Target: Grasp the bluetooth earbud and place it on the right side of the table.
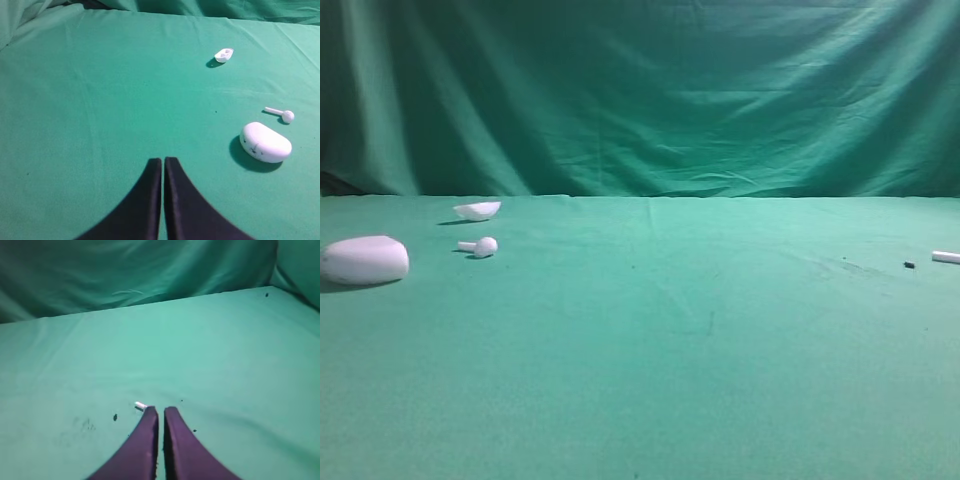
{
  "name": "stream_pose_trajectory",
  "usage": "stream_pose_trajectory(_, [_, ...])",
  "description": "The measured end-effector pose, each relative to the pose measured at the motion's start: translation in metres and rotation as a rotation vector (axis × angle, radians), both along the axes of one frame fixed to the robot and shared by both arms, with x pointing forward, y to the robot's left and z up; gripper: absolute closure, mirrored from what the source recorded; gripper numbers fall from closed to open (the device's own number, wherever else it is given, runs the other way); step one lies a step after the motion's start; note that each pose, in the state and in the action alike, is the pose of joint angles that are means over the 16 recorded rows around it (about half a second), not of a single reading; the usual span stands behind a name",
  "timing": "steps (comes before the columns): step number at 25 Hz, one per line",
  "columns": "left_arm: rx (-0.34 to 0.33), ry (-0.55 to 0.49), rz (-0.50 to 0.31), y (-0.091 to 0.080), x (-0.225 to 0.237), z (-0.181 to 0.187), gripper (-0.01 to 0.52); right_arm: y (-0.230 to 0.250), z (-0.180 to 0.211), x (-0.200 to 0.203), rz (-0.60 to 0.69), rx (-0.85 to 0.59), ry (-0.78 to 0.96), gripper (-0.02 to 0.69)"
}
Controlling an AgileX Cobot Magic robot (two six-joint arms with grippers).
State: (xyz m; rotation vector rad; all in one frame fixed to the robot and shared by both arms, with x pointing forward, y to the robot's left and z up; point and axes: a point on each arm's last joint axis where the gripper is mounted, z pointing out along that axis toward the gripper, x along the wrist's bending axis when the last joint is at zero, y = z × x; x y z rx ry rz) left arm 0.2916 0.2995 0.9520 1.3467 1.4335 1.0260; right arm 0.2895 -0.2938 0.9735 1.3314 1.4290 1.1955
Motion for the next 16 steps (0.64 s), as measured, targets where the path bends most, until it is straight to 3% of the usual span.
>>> stream_pose_trajectory(16, [0.0, 0.0, 0.0, 0.0, 0.0, 0.0, 0.514, -0.001, -0.028, 0.001, -0.039, 0.03, 0.107, 0.665])
